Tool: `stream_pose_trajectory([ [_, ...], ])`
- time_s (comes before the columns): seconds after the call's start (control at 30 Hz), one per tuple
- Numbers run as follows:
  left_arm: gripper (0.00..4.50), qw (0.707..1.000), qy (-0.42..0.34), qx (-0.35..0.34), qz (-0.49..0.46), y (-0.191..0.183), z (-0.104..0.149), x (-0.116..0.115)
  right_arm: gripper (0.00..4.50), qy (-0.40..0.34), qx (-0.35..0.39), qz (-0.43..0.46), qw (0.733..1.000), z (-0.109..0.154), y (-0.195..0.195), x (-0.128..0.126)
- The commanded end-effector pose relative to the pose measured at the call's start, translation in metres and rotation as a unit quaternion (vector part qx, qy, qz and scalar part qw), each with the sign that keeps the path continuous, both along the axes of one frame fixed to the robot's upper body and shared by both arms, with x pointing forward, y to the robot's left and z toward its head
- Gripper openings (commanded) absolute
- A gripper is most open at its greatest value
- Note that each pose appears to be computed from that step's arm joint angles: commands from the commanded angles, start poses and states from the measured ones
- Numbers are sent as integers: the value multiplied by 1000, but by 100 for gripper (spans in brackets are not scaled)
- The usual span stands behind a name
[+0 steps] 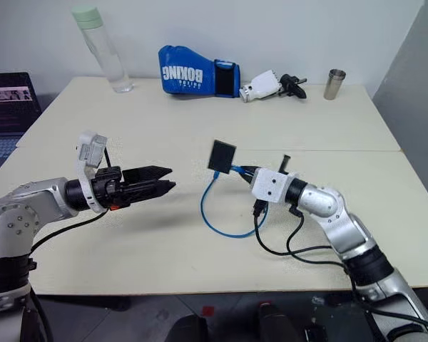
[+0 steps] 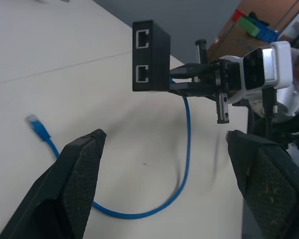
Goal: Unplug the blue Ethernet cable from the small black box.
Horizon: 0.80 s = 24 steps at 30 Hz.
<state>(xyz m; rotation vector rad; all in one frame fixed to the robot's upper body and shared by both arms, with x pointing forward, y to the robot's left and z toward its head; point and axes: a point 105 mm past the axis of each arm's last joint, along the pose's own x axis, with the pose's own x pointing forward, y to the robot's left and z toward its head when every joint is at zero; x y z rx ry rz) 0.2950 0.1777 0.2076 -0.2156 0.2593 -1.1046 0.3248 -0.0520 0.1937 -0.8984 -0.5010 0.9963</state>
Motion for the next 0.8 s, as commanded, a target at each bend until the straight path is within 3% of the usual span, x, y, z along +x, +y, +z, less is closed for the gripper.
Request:
stream_pose_trajectory([
  [0.03,415,1000,2,-13,-17,-3,9,-4,9,-56,-24,82,995,15,15,-16],
  [0.3,415,999,3,-36,-23,-12,13,-2,9,-70,-44,132,988,16,29,-19],
  [0.77,415,999,-6,-32,-35,-22,8,-2,8,-55,-40,133,989,15,32,-17],
  [0.8,396,999,-6,-33,-35,-23,8,-2,8,-55,-40,133,989,15,32,-17],
])
